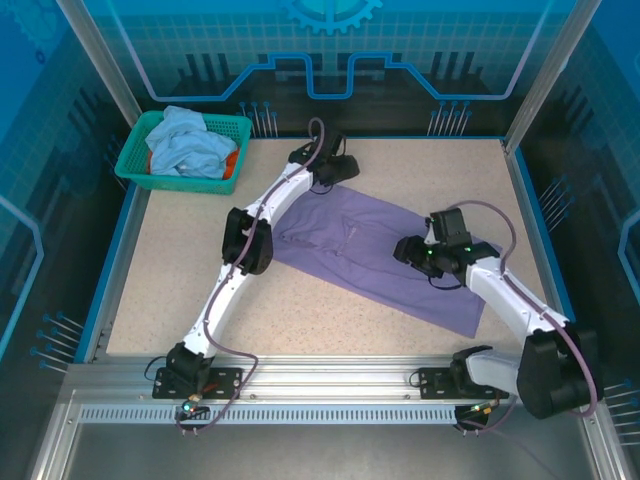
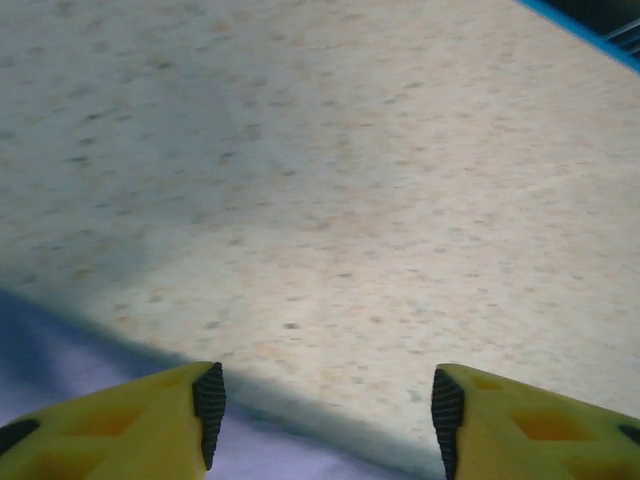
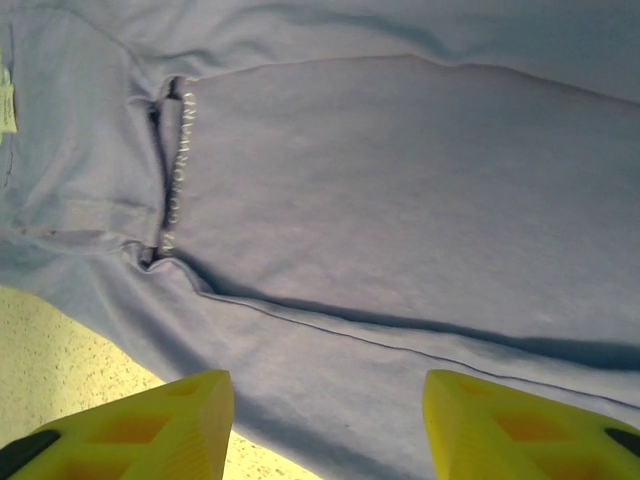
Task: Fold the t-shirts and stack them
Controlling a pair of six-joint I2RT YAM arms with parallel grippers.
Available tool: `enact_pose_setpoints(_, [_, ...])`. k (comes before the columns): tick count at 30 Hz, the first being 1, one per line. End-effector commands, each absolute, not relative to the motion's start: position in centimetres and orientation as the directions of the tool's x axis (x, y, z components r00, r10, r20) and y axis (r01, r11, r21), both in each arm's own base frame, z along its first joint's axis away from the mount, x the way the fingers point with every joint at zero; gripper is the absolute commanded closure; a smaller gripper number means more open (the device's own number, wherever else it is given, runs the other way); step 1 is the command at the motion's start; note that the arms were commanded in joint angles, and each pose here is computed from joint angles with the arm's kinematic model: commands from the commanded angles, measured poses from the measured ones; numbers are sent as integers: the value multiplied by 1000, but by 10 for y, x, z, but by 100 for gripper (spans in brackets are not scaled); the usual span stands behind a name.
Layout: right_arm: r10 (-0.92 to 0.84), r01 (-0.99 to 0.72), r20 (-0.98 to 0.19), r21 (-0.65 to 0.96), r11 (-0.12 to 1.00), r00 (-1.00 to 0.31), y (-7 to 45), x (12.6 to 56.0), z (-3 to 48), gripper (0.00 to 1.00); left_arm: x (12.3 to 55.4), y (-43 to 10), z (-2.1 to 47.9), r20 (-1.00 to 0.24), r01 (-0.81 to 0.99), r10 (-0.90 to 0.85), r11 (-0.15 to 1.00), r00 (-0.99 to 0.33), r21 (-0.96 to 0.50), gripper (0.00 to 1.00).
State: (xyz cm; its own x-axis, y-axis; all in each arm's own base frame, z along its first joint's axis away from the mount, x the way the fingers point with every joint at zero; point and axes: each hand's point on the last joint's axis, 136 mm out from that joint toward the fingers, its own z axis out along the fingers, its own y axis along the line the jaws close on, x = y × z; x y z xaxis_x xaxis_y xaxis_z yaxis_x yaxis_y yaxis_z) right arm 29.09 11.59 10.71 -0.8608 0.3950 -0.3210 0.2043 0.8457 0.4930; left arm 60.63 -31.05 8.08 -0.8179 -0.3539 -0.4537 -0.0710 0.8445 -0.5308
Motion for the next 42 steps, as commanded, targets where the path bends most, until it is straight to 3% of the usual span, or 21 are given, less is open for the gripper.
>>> enact_pose_setpoints(1, [297,135,-323,440,888,-899,136,295,110,47,596,-320,177,-528,54,-337,804,-779,-593,36])
enact_pose_setpoints(4, [188,48,-290,431,901,-938,163,293,104,49,565,-282,209,-565,-11,-345,860,-749,-511,36])
enact_pose_setpoints(7, [128,11,-251,421,907,-959,182,286,93,52,519,-235,208,-569,-136,-402,882,-718,-452,45])
enact_pose_setpoints(14, [70,-13,-185,414,910,-980,203,273,71,56,418,-155,123,-453,-429,-562,825,-692,-369,54])
enact_pose_setpoints(19, [20,-22,-103,388,921,-994,203,258,54,57,395,-153,57,-317,-514,-615,783,-722,-350,56])
enact_pose_setpoints(25, [-6,-34,-82,346,938,-997,188,241,46,57,406,-148,9,-289,-535,-574,819,-766,-208,56])
enact_pose_setpoints(33, [104,81,-45,349,934,-994,155,234,35,56,460,-167,-16,-306,-413,-424,905,-852,-104,56])
enact_pose_setpoints(42, [176,152,-31,363,919,-984,136,232,36,55,550,-211,-3,-354,-260,-300,953,-886,-156,52])
